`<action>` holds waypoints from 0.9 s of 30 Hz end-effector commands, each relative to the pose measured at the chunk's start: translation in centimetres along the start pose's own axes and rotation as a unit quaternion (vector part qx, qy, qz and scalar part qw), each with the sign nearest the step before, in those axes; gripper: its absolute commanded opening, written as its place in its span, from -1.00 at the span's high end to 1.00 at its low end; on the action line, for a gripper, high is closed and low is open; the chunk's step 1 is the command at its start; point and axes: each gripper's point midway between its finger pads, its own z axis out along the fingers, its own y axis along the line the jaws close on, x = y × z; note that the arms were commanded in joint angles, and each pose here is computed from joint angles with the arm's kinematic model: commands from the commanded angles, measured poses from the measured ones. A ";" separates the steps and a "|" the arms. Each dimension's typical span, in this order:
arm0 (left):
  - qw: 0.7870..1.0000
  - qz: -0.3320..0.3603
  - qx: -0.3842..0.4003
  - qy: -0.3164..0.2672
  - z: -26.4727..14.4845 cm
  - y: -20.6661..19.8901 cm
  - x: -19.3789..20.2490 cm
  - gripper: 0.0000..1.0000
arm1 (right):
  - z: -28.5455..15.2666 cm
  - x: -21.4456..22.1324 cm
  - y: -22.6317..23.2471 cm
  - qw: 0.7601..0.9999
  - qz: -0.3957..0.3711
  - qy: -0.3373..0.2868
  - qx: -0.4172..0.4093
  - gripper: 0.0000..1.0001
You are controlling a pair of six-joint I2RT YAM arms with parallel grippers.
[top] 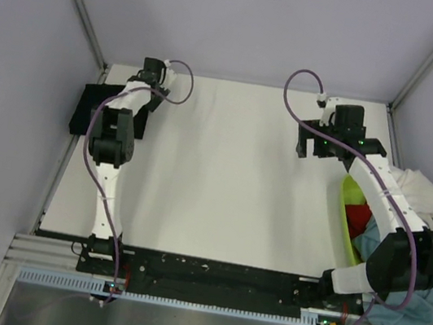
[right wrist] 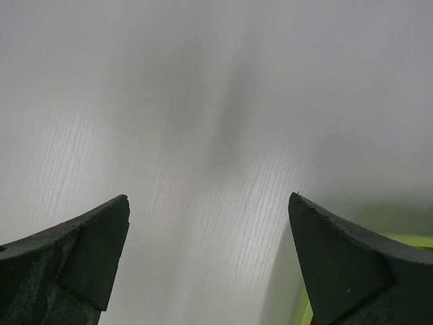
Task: Fold and stack the t-shirts
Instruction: Put the neatly folded tshirt into the corner of the board with the left arm
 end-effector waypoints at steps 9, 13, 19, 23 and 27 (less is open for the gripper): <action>0.993 0.053 0.020 -0.100 -11.9 -1.5 -4.9 -0.61 | -2.1 -2.0 -0.1 0.999 0.012 -0.044 0.018 -0.97; 0.988 0.069 0.064 -0.119 -17.0 -4.9 -5.1 -0.68 | -3.0 -1.7 0.1 0.998 0.028 -0.061 0.018 -0.97; 0.974 0.044 0.177 -0.136 -22.9 -11.4 0.3 -0.85 | -3.6 -0.4 -0.5 0.994 0.063 -0.083 0.044 -0.97; 0.970 0.038 0.189 -0.149 -24.6 -13.4 5.9 -0.89 | -4.2 0.5 -0.6 0.988 0.091 -0.118 0.050 -0.97; 0.963 0.031 0.185 -0.192 -25.5 -15.1 10.3 -0.93 | -4.6 1.9 -1.1 0.978 0.113 -0.161 0.064 -0.97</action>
